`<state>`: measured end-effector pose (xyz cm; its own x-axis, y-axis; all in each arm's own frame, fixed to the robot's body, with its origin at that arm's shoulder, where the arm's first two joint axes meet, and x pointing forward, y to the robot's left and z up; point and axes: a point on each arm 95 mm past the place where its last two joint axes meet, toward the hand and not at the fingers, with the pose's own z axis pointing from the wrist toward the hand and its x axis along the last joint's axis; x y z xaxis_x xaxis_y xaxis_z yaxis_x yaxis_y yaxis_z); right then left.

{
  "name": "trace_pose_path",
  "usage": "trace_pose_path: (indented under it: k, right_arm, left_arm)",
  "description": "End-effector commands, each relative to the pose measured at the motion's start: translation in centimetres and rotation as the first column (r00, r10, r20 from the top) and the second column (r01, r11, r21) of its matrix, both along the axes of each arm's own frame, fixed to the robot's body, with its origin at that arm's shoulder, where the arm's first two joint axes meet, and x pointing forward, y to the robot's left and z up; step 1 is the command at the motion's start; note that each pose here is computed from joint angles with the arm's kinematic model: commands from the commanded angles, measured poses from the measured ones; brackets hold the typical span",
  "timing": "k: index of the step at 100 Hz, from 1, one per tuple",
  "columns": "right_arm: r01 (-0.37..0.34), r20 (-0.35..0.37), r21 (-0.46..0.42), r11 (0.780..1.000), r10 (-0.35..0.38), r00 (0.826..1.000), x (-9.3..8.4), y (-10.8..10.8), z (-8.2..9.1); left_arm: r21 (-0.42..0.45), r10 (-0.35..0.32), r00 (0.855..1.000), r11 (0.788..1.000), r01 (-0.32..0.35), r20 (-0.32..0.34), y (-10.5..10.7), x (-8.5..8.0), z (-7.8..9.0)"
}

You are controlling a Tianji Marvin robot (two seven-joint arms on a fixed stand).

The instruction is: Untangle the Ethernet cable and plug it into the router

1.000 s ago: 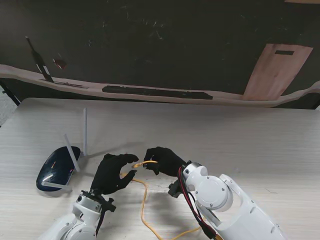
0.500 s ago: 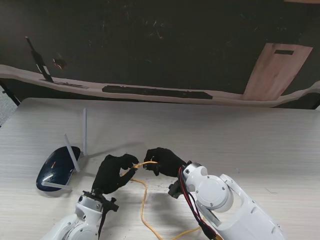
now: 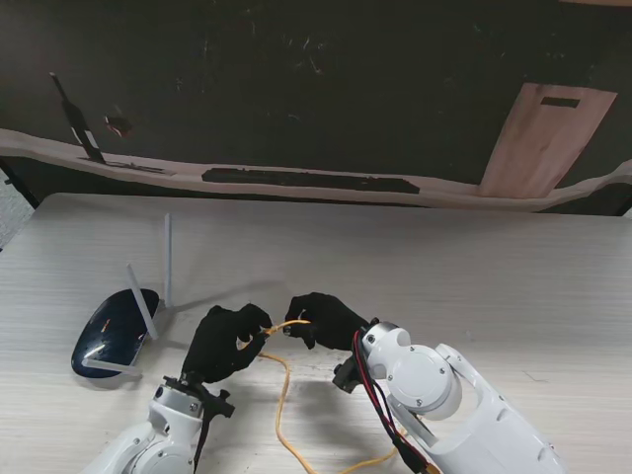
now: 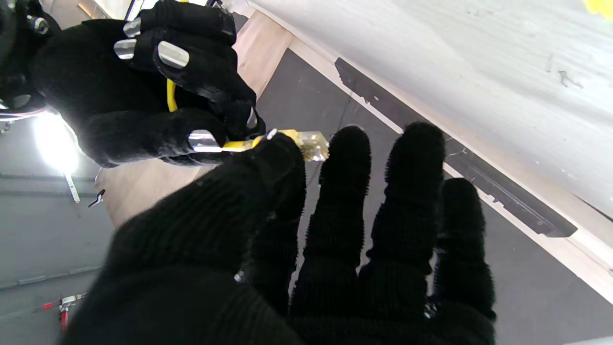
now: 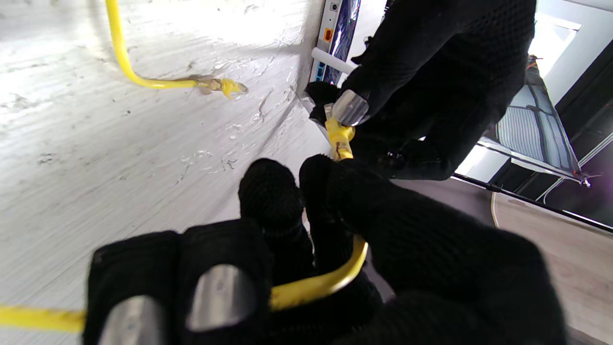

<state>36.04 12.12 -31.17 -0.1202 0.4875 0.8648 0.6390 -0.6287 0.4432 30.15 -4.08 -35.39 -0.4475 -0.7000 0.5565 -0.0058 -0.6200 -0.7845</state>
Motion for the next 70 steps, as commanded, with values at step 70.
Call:
trace_pose_path:
  k: [70]
  right_arm:
    - [-0.018,0.415,-0.135,0.991,0.073,0.907,-0.5,0.8,-2.5]
  left_arm:
    - [-0.069,-0.019,0.985,0.998,0.007,-0.172,0.1,0.0,0.4]
